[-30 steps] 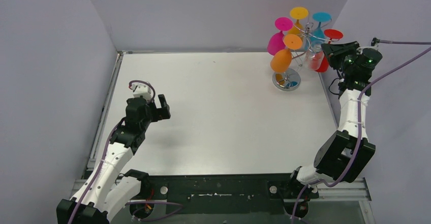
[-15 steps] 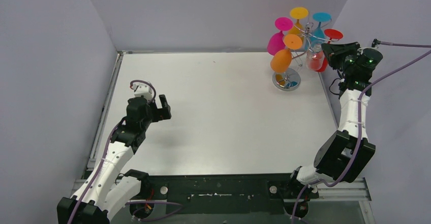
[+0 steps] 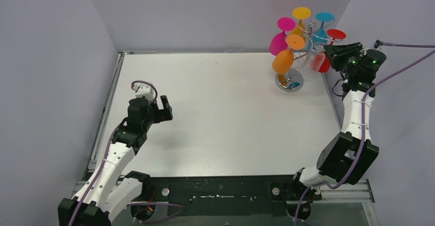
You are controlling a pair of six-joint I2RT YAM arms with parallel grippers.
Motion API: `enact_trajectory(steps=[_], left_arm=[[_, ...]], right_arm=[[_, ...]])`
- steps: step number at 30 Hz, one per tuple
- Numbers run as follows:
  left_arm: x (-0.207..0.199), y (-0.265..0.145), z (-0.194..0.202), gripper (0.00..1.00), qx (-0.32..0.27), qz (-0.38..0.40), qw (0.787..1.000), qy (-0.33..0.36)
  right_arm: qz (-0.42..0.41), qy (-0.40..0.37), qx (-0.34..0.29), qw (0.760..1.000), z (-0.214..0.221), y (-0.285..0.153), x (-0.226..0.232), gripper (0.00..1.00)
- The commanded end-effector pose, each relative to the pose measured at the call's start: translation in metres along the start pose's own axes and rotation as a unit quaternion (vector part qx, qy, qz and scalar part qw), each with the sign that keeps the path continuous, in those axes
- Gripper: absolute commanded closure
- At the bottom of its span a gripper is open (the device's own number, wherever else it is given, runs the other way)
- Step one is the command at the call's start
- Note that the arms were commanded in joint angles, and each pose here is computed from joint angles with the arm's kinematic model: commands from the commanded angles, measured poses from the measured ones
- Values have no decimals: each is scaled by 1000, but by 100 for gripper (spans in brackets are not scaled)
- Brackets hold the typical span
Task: Take the wine glass off the wine glass rack
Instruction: Pick up the wine glass from the wine rack.
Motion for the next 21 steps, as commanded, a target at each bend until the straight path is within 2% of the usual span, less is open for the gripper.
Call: enact_trajectory(steps=[1,7,16,21], left_arm=[[-5,1,-7,4,-13,18,1000,-4],[-5,1,-8,4,-12,17,1000,-4],[-5,1,-7,4,-10,18,1000,-4],[-5,2,-6,4,-7,18,1000,-4]], right_arm=[[-37,-27,-4,999,-7,-6,15,78],[-42,-28,-3,999,-8,-4,15,80],[-36,-25,1,999,-11,-5,18,100],[-45,-19,-5,999,-12,-8,24,100]])
Point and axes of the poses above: each gripper's point midway between its finger pads, its own y axis out along the fingers, its own x axis along the line the jaws close on, z = x × y, the point moved 9 cm from there along -y, back along the fingers, and after that the axes turned 13 degrees about -y, right-handed, at the moved point
